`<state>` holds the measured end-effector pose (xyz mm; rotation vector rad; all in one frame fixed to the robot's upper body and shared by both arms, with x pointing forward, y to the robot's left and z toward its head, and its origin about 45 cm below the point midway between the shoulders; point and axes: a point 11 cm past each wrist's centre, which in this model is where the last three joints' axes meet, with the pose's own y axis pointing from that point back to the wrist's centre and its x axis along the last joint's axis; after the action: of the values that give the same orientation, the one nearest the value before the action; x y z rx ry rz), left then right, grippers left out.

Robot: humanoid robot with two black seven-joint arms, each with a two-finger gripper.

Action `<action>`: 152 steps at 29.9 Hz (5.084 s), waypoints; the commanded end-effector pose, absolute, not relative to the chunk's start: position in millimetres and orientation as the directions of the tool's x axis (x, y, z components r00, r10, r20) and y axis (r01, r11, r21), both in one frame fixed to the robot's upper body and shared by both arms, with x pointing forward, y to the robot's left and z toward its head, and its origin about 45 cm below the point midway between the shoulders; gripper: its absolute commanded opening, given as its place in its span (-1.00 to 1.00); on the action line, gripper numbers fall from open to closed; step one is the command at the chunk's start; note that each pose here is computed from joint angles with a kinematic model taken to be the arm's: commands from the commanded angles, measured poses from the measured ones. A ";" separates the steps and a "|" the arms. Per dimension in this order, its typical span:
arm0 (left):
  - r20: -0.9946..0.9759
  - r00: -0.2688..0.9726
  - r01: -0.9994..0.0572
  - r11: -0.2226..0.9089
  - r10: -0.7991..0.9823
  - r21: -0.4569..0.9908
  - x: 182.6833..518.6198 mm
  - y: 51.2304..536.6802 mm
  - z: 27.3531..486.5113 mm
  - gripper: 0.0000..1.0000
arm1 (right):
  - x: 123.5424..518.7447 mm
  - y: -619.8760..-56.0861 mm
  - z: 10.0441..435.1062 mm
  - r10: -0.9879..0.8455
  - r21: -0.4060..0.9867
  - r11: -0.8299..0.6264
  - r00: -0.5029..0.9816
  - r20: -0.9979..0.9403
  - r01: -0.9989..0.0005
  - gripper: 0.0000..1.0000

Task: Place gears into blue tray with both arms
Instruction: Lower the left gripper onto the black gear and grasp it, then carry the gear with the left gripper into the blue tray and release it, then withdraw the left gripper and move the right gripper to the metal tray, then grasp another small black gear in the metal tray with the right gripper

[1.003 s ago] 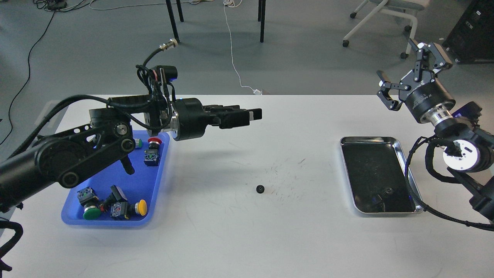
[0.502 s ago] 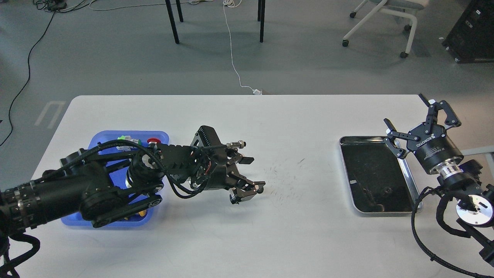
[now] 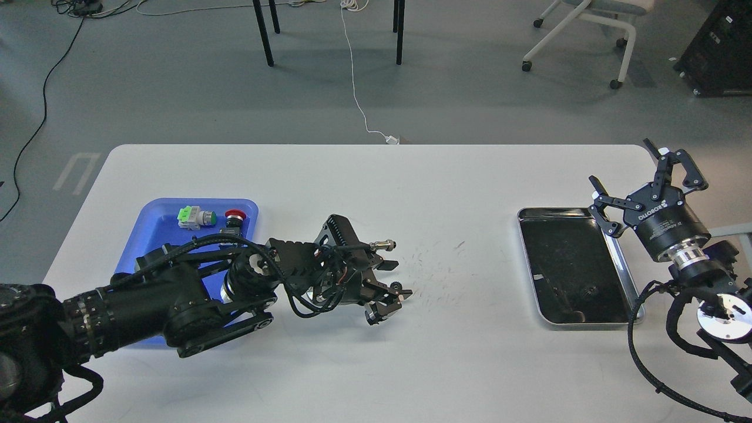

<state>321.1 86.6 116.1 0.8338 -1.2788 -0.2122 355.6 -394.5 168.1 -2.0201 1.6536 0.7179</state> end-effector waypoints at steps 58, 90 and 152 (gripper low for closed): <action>0.712 0.627 -0.640 0.312 -0.317 0.702 331.6 406.9 150.4 -0.74 | 369.6 -394.2 188.2 -0.754 -0.059 -0.180 0.176 -0.632 -0.982 0.95; 0.647 0.454 -0.880 0.423 0.613 0.217 425.0 347.2 248.2 0.78 | 367.9 -453.7 245.5 -0.881 -0.066 -0.170 0.182 -0.436 -0.983 0.95; -0.511 0.192 -0.978 0.121 0.838 -0.169 478.8 354.1 300.7 0.95 | 337.8 -381.6 158.1 0.543 0.958 -0.171 0.789 0.288 -0.231 0.14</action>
<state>479.2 353.3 301.0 -0.5274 0.3222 1.3596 337.3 -386.7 160.5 1.5987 0.2446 0.6927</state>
